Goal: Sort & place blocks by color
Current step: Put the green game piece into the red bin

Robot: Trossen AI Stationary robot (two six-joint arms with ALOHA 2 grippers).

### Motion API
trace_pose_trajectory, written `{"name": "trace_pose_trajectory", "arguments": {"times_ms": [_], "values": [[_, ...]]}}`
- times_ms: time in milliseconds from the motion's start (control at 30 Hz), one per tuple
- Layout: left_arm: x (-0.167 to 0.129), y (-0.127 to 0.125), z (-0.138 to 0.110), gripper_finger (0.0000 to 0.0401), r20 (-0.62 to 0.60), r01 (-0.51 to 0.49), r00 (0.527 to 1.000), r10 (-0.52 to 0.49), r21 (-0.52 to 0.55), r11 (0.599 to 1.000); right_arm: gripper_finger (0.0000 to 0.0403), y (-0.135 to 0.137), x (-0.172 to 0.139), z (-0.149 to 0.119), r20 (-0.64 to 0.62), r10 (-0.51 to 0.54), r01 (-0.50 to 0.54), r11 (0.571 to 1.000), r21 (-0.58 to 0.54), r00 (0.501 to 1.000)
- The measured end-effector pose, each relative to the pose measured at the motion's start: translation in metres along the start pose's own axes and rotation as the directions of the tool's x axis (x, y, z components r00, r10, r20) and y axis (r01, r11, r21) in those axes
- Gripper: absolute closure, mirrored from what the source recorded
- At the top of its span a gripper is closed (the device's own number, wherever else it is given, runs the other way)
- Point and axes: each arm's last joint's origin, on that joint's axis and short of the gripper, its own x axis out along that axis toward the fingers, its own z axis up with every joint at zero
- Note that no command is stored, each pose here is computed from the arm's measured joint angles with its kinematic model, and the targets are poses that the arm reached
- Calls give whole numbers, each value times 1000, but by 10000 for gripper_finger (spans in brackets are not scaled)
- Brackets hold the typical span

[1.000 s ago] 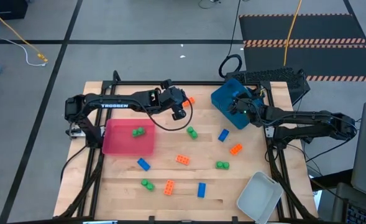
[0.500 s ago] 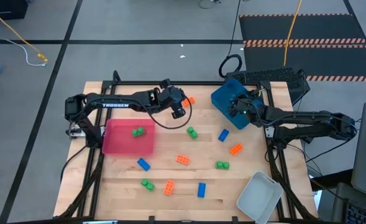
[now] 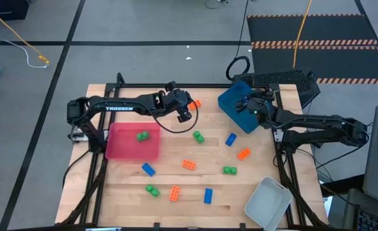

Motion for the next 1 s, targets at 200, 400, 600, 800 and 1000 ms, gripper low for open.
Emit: {"name": "trace_pose_trajectory", "arguments": {"times_ms": [200, 400, 600, 800, 1000], "values": [[5, 15, 8, 210, 86, -27, 995, 53, -277, 960, 10, 5, -1, 7, 33, 157, -158, 987, 18, 987], [7, 11, 9, 210, 168, 270, 958, -233, -251, 930, 10, 15, -7, 9, 24, 449, -446, 891, -82, 893], [4, -17, 4, 210, 117, 437, 893, -435, 5, 899, 10, 21, -15, 9, 12, 608, -601, 786, -144, 794], [9, -59, 0, 210, 59, 466, 865, -499, 279, 840, 10, 25, -26, 10, 23, 652, -644, 754, -131, 758], [25, -93, -16, 210, -61, 492, 855, -516, 413, 766, 10, 34, -43, 6, 6, 738, -735, 673, -85, 675]]}}
